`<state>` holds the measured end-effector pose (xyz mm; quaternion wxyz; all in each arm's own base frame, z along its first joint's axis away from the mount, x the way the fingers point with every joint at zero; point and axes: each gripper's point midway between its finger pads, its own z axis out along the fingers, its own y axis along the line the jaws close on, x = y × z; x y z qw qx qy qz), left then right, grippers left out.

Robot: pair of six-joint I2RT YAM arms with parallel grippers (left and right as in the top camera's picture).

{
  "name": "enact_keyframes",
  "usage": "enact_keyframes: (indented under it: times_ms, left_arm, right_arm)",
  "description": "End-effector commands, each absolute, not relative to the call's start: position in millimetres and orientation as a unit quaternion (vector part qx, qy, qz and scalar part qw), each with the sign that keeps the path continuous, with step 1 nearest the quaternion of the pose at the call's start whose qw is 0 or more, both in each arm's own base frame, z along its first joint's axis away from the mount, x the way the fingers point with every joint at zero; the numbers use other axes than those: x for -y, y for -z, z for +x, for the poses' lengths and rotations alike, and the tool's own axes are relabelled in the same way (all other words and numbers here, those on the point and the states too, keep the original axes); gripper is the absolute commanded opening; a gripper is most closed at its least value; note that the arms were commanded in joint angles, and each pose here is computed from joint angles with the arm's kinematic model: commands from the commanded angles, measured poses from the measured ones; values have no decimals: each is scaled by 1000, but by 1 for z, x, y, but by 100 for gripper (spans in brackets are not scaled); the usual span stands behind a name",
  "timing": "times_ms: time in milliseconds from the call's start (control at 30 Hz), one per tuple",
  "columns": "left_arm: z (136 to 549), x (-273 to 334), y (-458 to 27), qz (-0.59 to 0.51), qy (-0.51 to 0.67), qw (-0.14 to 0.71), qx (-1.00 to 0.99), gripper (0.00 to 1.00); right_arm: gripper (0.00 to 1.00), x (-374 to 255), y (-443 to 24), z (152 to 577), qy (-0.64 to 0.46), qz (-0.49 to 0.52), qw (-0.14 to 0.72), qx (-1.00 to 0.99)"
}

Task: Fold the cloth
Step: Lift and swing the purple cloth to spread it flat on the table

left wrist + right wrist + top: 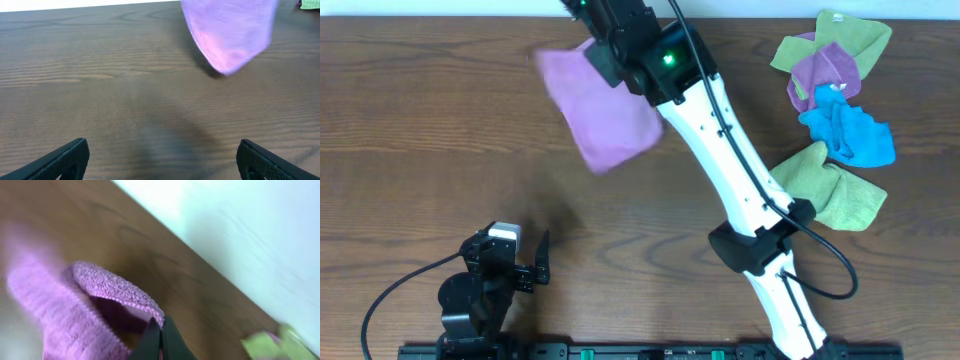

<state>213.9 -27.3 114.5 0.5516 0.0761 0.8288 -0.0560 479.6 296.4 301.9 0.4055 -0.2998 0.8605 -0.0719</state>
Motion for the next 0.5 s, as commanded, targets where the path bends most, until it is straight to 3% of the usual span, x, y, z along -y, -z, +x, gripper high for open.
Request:
enact_keyframes:
  times_ms: [0, 100, 300, 333, 400, 467]
  left_arm:
    - [214, 25, -107, 66, 55, 547, -833, 95]
    - [214, 25, -107, 66, 55, 547, -833, 96]
    - [214, 25, -107, 66, 55, 547, -833, 96]
    - [214, 25, -107, 66, 55, 547, -833, 95]
    - [214, 25, -107, 66, 55, 547, -833, 95]
    - [214, 25, -107, 66, 55, 547, -833, 95]
  right_arm:
    - [1, -250, -327, 497, 169, -225, 438, -854]
    - [1, -263, -331, 500, 140, -231, 452, -850]
    - [4, -370, -310, 452, -119, -384, 407, -820]
    - [19, -387, -305, 437, -162, -415, 388, -807]
    - [95, -411, -293, 404, -229, -472, 343, -779]
    - [99, -417, -274, 387, -230, -519, 312, -762]
